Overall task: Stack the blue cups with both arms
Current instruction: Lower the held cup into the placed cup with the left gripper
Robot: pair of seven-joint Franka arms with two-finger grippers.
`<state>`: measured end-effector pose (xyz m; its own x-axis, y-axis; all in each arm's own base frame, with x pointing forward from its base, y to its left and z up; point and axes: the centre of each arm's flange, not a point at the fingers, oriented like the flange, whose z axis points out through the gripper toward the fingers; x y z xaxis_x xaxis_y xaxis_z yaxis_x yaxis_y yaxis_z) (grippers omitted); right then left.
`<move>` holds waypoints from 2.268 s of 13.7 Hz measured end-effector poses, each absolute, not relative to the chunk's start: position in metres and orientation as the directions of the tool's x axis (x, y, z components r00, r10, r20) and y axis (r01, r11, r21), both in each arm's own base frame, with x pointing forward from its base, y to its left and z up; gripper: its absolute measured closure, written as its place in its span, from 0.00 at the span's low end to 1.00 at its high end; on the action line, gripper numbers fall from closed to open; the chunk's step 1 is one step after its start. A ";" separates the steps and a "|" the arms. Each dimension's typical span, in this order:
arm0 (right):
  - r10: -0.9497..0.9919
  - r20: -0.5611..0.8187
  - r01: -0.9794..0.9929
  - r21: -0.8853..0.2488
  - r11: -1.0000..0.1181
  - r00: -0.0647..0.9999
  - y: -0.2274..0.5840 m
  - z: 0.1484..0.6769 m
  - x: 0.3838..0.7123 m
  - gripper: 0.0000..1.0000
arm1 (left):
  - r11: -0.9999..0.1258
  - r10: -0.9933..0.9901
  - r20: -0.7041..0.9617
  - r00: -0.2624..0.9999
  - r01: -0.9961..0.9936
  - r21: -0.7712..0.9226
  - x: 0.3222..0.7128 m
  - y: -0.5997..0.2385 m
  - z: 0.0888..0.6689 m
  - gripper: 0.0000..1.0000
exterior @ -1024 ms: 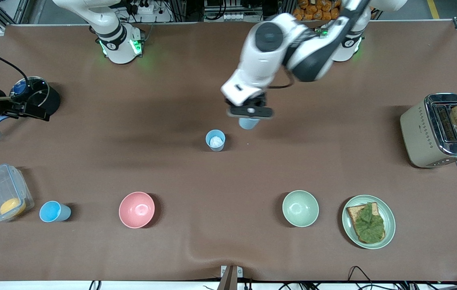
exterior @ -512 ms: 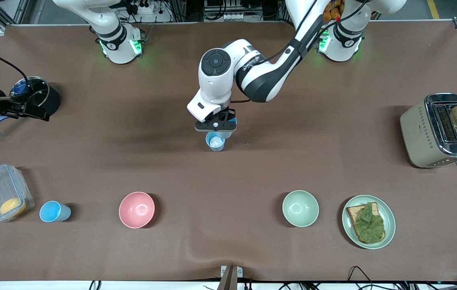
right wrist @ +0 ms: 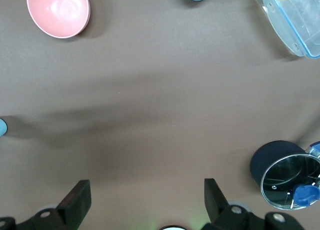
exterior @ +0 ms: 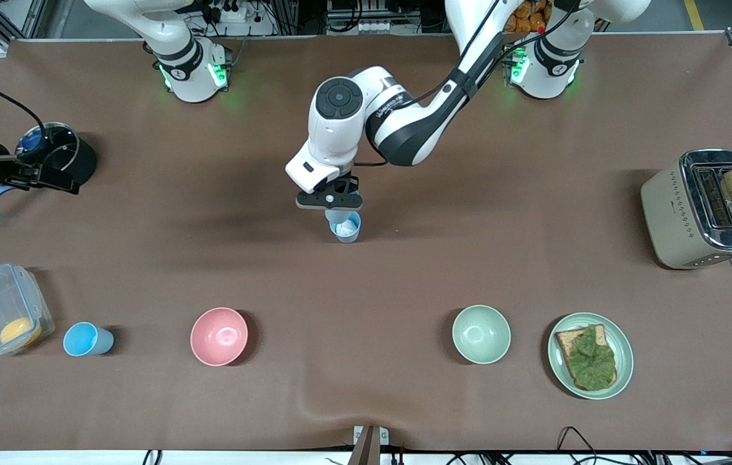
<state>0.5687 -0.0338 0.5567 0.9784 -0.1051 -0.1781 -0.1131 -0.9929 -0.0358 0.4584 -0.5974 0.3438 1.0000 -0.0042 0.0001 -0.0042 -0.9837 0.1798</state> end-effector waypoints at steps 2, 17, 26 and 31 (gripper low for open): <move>-0.105 -0.178 -0.113 -0.036 -0.993 0.978 -0.034 0.557 0.569 0.00 | -0.985 0.001 -0.001 1.000 0.001 0.175 0.462 -0.596 0.339 0.96; -0.105 -0.178 -0.113 -0.036 -0.993 0.978 -0.034 0.557 0.569 0.00 | -0.986 0.020 0.011 1.000 0.018 0.165 0.473 -0.587 0.338 0.96; -0.105 -0.178 -0.113 -0.036 -0.993 0.978 -0.034 0.557 0.569 0.00 | -0.986 0.021 0.012 1.000 0.019 0.165 0.474 -0.587 0.338 0.84; -0.105 -0.178 -0.113 -0.036 -0.993 0.978 -0.034 0.557 0.569 0.00 | -0.985 0.035 0.022 0.999 0.031 0.172 0.483 -0.581 0.342 0.78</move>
